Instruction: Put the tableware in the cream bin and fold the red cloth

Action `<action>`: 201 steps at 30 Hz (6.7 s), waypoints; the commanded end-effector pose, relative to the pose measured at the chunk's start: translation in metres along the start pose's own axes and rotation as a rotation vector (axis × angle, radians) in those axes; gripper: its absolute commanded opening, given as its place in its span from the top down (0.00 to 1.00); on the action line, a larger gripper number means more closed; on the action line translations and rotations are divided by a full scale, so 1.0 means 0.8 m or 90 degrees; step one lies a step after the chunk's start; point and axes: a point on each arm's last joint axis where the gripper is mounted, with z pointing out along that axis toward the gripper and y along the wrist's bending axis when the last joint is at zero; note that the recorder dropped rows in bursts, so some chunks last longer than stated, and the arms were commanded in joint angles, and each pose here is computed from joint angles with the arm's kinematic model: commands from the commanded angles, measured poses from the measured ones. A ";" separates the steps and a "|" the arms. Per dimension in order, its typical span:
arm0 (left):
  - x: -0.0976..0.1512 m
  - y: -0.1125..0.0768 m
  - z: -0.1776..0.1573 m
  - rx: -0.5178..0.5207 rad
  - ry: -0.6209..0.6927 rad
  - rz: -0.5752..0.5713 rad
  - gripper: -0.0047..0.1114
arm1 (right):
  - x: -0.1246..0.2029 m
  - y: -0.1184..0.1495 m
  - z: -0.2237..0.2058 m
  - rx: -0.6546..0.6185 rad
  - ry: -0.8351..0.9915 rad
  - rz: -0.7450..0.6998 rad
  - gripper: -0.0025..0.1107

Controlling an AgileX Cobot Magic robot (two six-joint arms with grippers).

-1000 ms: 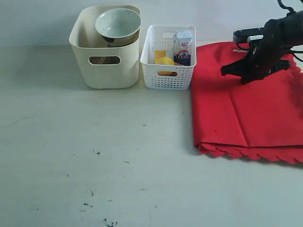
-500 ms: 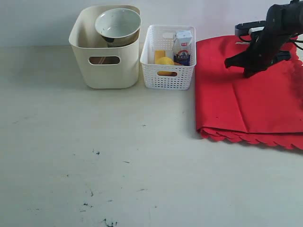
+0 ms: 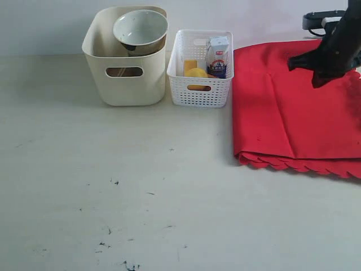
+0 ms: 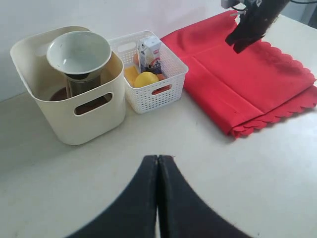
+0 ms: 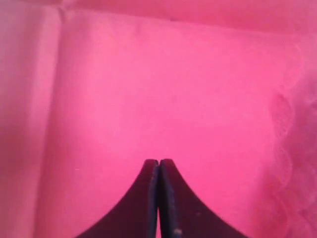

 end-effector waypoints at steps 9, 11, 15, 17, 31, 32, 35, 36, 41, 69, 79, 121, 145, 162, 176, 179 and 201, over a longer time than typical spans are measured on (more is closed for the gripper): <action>0.002 0.000 0.000 0.001 0.003 -0.011 0.96 | 0.022 -0.067 0.059 0.031 -0.004 0.078 0.98; 0.002 0.000 0.000 0.001 0.002 -0.011 0.96 | 0.020 -0.069 0.068 0.030 -0.019 0.082 0.98; 0.002 0.000 0.000 0.001 0.002 -0.011 0.96 | 0.016 -0.069 0.086 0.028 -0.030 0.084 0.98; 0.002 0.000 0.000 0.002 0.002 -0.012 0.96 | 0.013 -0.069 0.093 0.027 -0.028 0.085 0.98; 0.002 -0.001 0.000 0.005 0.001 -0.016 0.96 | 0.006 -0.046 0.121 -0.113 -0.015 0.138 0.98; 0.002 -0.001 0.000 0.005 0.001 -0.016 0.96 | 0.006 -0.044 0.122 -0.125 -0.012 0.139 0.98; 0.002 -0.001 0.000 0.005 0.001 -0.016 0.96 | 0.008 -0.044 0.124 -0.123 -0.004 0.135 0.98; 0.002 -0.001 0.000 0.005 0.001 -0.016 0.96 | 0.009 -0.044 0.124 -0.124 -0.002 0.135 0.98; 0.001 -0.001 0.000 0.005 -0.006 -0.017 0.96 | -0.004 -0.048 0.091 -0.122 -0.031 0.128 0.98; 0.013 0.000 0.007 0.003 -0.025 -0.011 0.96 | 0.140 -0.031 -0.337 -0.034 -0.325 0.061 0.98; 0.023 0.001 -0.005 -0.006 -0.067 0.018 0.96 | 0.274 -0.005 -0.467 -0.022 -0.537 0.027 0.98; 0.057 0.000 -0.049 -0.011 -0.219 0.019 0.96 | 0.433 0.025 -0.405 -0.198 -0.664 -0.092 0.98; 0.088 0.002 -0.042 -0.026 -0.221 0.004 0.96 | 0.433 0.025 -0.405 -0.200 -0.664 -0.091 0.98; 0.183 0.025 -0.027 -0.238 -0.332 -0.098 0.96 | 0.433 0.025 -0.405 -0.200 -0.664 -0.091 0.98; 0.223 0.043 -0.018 -0.417 -0.255 -0.176 0.96 | 0.433 0.025 -0.405 -0.200 -0.664 -0.091 0.98; 0.231 0.043 -0.016 -0.421 -0.205 -0.176 0.96 | 0.433 0.025 -0.405 -0.200 -0.664 -0.091 0.98; 0.244 0.040 -0.011 -0.404 -0.131 -0.198 0.96 | 0.433 0.025 -0.405 -0.200 -0.664 -0.091 0.98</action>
